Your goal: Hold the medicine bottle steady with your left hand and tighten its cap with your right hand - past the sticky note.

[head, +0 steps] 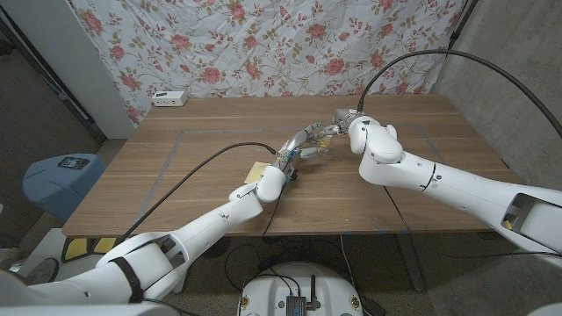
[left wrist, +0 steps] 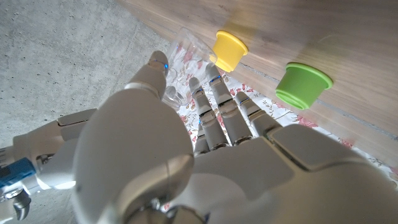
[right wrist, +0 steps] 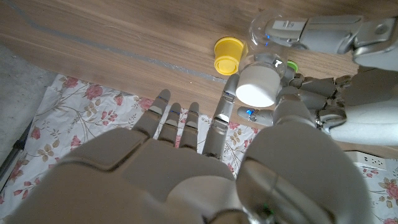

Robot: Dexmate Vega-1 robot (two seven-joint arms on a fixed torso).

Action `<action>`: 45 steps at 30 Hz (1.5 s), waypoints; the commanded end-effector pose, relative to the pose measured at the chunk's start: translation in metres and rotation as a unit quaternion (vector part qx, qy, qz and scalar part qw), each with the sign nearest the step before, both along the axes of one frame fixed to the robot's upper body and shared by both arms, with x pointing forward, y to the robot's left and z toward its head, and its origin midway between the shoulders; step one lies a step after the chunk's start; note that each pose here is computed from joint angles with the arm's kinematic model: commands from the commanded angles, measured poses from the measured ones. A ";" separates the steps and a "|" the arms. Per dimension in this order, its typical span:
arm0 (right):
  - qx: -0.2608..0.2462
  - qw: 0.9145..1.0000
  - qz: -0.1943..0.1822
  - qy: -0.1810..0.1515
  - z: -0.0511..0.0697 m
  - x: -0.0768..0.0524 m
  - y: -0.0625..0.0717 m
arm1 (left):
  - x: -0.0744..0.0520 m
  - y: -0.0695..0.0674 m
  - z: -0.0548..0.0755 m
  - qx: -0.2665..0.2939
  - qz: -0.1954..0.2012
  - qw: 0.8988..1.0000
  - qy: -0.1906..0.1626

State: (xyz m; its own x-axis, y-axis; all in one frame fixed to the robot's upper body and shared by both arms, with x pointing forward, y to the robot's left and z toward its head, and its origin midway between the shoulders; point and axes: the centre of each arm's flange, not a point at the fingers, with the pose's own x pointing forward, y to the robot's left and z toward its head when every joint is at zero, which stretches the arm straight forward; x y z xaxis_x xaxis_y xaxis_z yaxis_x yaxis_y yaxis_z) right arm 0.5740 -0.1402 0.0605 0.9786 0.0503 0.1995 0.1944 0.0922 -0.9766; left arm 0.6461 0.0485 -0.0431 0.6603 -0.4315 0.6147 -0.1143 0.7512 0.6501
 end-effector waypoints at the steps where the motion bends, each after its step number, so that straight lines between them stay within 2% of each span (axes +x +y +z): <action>1: 0.008 1.000 0.006 -0.015 0.001 -0.003 -0.001 | -0.001 -0.001 -0.001 0.001 0.001 1.000 0.001; 14: 0.016 0.999 0.027 -0.019 0.004 -0.011 -0.002 | -0.002 0.001 -0.002 -0.004 0.003 1.000 -0.001; 30: 0.023 0.998 0.060 0.021 0.018 -0.022 -0.007 | -0.002 0.006 -0.003 -0.016 -0.001 1.000 -0.008; 37: 0.023 0.996 0.072 0.051 0.026 -0.024 -0.011 | 0.000 0.007 -0.002 -0.020 -0.005 1.000 -0.012; 45: 0.018 0.994 0.077 0.068 0.033 -0.025 -0.015 | 0.002 0.007 0.001 -0.018 -0.005 1.000 -0.016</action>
State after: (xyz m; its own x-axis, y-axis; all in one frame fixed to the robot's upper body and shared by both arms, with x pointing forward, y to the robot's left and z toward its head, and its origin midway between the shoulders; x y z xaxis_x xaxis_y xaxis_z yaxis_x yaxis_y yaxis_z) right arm 0.5519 -0.1515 0.0845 0.9773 0.1670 0.1305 0.1045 0.1562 -0.9822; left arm 0.6460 0.0548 -0.0457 0.6456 -0.4142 0.6416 -0.1215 0.7738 0.6217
